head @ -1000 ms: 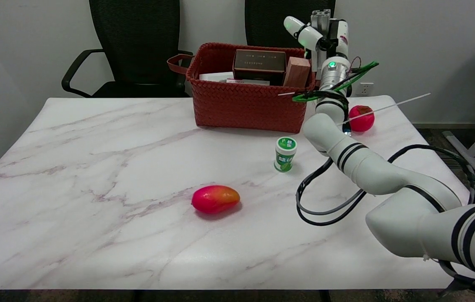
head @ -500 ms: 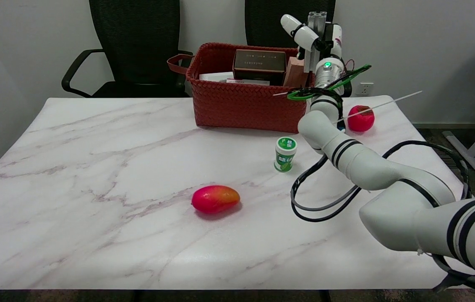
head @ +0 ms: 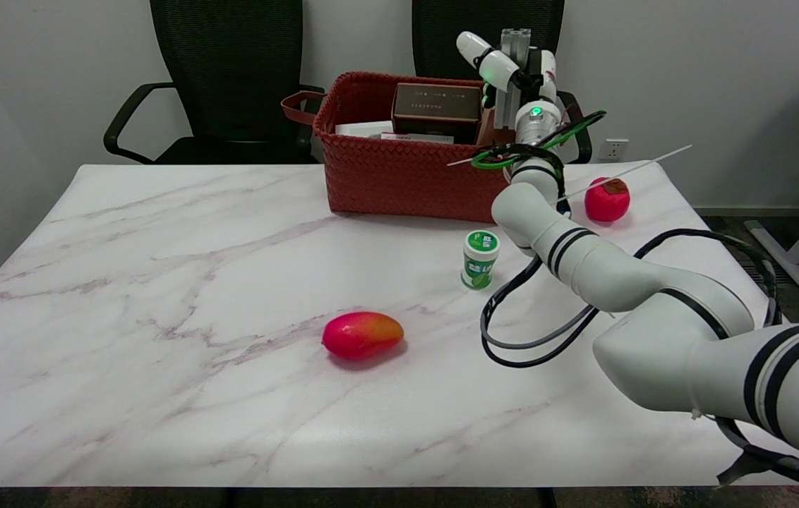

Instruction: Place the metal rectangular block into the brown storage basket.

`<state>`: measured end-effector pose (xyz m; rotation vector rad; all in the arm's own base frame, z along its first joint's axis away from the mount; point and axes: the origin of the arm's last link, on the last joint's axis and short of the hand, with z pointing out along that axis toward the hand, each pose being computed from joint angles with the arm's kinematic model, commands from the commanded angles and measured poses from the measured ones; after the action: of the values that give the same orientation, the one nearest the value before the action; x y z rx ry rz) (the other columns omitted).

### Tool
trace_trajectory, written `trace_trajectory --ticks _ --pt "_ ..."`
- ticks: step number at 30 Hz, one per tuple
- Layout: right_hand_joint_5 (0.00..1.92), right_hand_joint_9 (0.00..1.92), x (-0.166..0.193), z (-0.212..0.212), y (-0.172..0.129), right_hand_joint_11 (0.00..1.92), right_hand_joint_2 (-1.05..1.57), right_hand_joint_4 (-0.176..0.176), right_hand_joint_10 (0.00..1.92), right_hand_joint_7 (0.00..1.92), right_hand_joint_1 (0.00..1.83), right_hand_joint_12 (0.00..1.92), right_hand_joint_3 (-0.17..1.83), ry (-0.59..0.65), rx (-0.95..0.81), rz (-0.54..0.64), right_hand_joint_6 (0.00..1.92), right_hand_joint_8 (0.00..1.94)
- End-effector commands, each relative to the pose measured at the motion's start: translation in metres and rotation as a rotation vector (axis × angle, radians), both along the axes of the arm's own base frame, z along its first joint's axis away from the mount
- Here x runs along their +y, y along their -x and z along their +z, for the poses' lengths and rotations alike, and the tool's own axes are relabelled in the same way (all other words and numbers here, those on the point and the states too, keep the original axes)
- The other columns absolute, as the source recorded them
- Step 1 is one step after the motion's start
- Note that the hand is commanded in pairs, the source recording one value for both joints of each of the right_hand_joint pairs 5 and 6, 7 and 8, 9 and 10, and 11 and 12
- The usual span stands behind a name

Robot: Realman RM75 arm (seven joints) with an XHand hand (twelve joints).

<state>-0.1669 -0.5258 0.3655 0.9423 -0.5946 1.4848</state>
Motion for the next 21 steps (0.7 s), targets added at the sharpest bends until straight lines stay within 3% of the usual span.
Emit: trace_trajectory --ticks 1,15,18,19,21 --pt "1.46 1.57 -0.003 -0.003 0.017 1.61 0.86 0.000 1.57 1.65 0.75 1.61 0.01 -0.017 -0.031 -0.061 1.46 1.65" --pt "1.43 1.55 0.002 0.003 0.029 1.55 0.87 0.000 1.55 1.64 0.74 1.55 -0.01 -0.013 -0.054 -0.068 1.43 1.64" --pt "1.30 1.50 0.002 0.004 0.029 1.45 0.83 0.000 1.50 1.60 0.74 1.45 0.00 -0.013 -0.047 -0.067 1.30 1.60" --pt "1.15 1.38 0.002 0.004 0.028 1.31 0.76 0.000 1.38 1.54 0.74 1.31 0.02 -0.015 -0.044 -0.066 1.15 1.54" --pt "1.05 1.26 0.003 0.004 0.028 1.22 0.69 0.000 1.26 1.47 0.74 1.22 0.06 -0.016 -0.043 -0.064 1.05 1.47"
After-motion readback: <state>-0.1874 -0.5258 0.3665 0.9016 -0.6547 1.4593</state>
